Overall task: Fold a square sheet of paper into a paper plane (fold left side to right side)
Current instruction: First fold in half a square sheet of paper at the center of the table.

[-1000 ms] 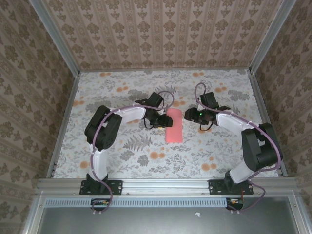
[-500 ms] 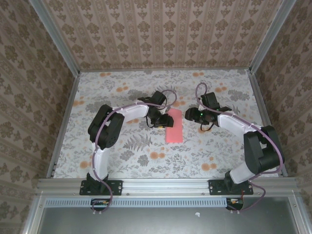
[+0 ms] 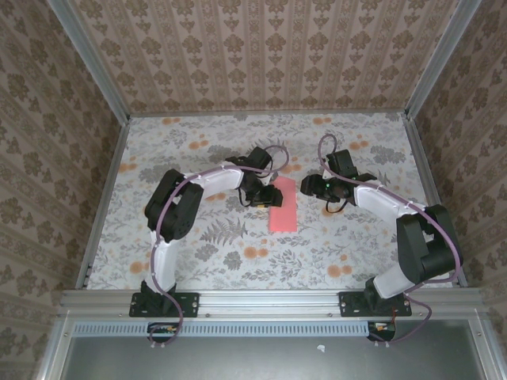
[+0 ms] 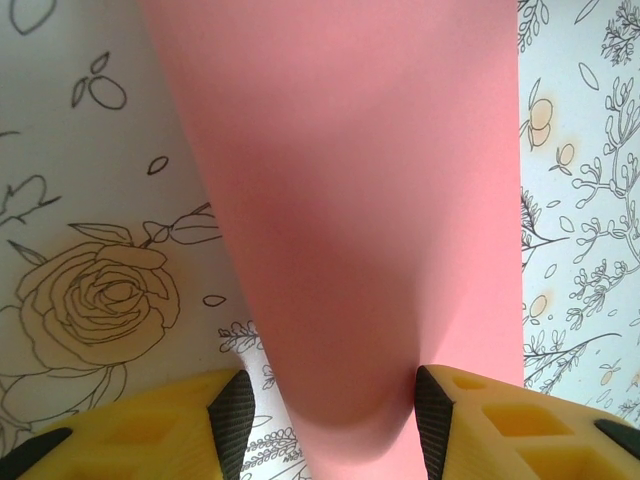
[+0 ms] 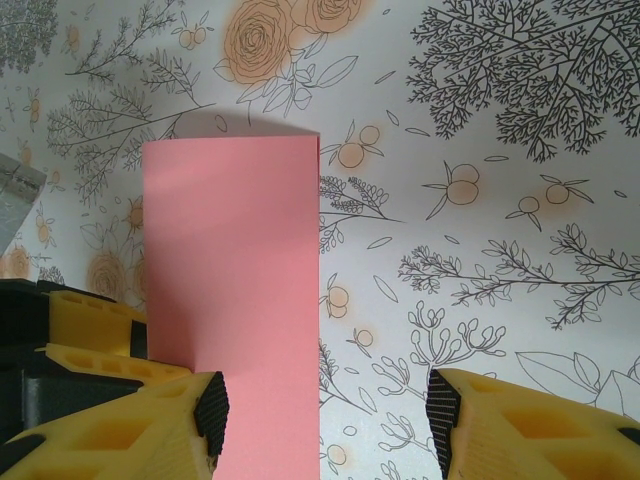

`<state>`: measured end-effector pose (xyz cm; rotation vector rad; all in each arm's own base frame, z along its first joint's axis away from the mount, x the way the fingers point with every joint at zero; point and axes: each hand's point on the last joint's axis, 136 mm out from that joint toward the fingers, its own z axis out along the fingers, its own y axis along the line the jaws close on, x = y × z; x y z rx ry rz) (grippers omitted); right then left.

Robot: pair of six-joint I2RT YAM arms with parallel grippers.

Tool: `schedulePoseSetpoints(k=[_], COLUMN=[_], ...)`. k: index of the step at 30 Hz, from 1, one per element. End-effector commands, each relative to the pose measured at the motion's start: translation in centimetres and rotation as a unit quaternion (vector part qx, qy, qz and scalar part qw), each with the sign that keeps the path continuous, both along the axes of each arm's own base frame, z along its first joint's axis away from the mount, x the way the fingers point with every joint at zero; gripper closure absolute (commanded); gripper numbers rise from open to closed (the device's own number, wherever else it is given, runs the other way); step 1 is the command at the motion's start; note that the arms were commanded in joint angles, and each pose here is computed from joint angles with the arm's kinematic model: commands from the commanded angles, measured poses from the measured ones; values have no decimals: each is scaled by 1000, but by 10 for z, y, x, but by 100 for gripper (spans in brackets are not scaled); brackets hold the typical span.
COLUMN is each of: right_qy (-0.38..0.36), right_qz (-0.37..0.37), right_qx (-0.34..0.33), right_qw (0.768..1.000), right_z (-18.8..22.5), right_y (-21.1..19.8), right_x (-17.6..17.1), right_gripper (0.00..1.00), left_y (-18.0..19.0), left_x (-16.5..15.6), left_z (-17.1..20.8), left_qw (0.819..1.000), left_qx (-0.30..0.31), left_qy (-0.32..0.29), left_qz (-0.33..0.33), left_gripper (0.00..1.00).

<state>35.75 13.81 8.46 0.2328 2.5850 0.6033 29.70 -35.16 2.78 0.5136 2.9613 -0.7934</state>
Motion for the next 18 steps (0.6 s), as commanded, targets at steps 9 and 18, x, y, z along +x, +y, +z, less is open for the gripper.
schedulePoseSetpoints(k=[9,18], right_qy=[-2,38], right_qz=[8,29], right_qx=[6,36], right_qw=[1000,998], right_z=[3,-18], right_y=[1,18], right_x=[-4,-9], right_gripper=[43,62], left_y=[5,5], left_x=[-17,-17], left_z=[-36,-35], left_qw=[998,998], left_qx=[45,46], left_qy=[25,23], left_qz=[-23,-22], left_gripper=[49,49])
